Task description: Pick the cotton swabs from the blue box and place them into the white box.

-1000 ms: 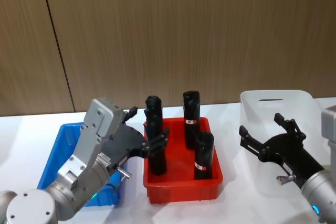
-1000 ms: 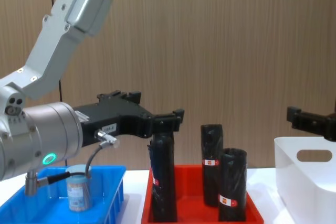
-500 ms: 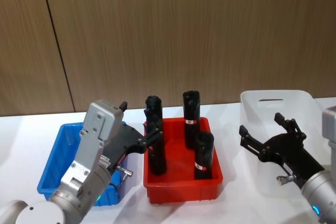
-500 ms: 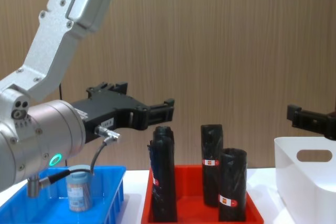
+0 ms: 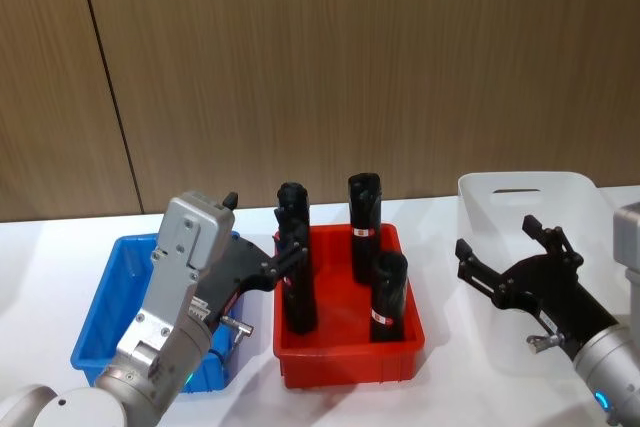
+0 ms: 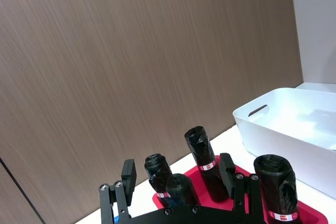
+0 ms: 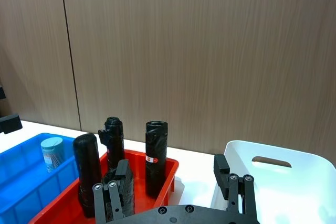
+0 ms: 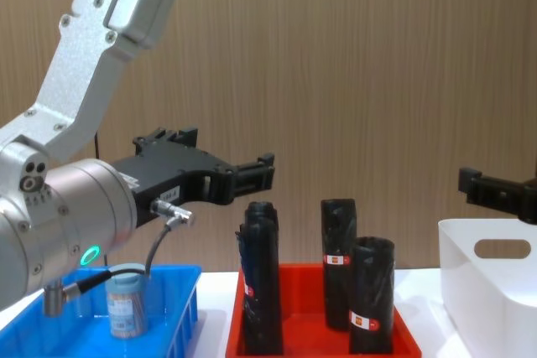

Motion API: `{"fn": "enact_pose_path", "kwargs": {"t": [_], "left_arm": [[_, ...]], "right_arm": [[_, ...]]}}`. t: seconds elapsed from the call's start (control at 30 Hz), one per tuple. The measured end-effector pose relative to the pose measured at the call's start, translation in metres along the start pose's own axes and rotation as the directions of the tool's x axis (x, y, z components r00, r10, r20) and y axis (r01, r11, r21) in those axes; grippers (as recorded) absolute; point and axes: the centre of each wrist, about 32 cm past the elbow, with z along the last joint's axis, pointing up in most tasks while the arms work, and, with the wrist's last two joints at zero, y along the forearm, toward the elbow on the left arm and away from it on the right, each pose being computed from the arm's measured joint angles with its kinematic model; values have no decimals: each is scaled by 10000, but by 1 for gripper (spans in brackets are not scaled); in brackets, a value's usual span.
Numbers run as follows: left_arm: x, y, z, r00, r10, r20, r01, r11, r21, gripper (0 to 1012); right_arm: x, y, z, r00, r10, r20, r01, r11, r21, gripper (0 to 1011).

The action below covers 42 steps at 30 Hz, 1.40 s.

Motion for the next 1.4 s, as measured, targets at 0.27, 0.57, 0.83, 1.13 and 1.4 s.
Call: {"fn": "enact_pose_path", "kwargs": {"t": [0.27, 0.57, 0.83, 1.13, 1.4], "left_arm": [[1, -1, 1, 10000, 3, 1, -3, 10000, -3, 1004], [4, -2, 2, 10000, 9, 0, -9, 10000, -5, 1004], [4, -2, 1, 10000, 11, -5, -11, 10000, 6, 1004], [4, -2, 1, 10000, 11, -6, -10, 10000, 9, 1004], [4, -2, 1, 10000, 9, -7, -9, 10000, 9, 1004]], "right_arm": [[0, 0, 0, 10000, 2, -2, -2, 10000, -2, 1001], [0, 0, 0, 10000, 3, -3, -3, 10000, -2, 1001], [5, 5, -5, 10000, 64, -19, -64, 10000, -36, 1001], [38, 56, -26, 9985, 515, -160, -521, 9979, -389, 1001], [75, 176, -78, 9917, 1213, -425, -1248, 9880, -911, 1001]]}}
